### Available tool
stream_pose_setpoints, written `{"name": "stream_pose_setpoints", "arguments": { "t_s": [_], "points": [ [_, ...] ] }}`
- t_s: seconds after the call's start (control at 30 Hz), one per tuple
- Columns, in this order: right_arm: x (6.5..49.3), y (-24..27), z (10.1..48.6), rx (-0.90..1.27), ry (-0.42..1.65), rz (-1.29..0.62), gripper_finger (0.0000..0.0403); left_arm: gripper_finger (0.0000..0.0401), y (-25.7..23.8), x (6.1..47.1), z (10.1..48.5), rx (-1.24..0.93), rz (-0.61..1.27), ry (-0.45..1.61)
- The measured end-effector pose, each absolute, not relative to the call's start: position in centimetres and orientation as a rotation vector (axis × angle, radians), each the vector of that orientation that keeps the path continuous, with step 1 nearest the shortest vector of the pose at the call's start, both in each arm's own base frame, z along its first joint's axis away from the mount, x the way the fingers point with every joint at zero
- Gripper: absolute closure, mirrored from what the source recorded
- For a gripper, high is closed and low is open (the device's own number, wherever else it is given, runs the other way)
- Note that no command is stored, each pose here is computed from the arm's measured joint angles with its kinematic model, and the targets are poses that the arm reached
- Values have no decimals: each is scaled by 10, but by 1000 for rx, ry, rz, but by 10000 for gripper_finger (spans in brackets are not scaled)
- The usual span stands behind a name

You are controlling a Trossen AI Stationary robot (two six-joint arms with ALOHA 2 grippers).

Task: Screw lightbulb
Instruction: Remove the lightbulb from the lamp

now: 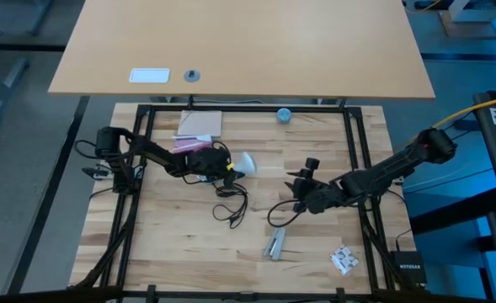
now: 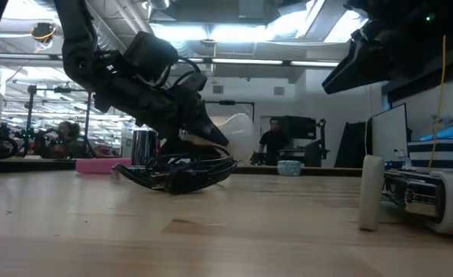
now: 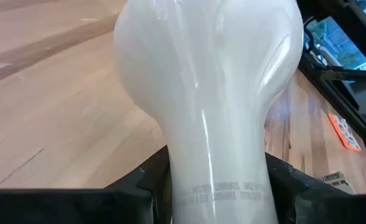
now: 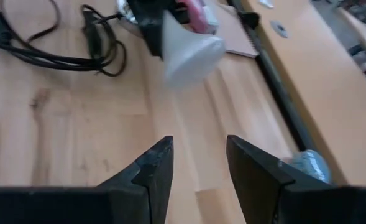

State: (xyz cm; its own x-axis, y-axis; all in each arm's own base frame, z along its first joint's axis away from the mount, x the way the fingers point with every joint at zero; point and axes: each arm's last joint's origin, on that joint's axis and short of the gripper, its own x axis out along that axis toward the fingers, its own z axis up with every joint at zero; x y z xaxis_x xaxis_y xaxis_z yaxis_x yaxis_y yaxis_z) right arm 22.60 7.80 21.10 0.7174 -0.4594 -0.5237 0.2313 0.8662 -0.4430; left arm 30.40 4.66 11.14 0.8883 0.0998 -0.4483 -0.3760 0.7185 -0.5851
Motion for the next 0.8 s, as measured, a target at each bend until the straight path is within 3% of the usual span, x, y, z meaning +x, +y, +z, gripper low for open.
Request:
{"name": "stream_pose_setpoints", "arguments": {
  "t_s": [0.3,0.8],
  "points": [
    [237,85,205,-295,652,-293,249,248,47,306,112,-664,260,411],
    [237,86,205,-291,648,-287,249,248,48,307,109,-590,261,502]
  ]
}}
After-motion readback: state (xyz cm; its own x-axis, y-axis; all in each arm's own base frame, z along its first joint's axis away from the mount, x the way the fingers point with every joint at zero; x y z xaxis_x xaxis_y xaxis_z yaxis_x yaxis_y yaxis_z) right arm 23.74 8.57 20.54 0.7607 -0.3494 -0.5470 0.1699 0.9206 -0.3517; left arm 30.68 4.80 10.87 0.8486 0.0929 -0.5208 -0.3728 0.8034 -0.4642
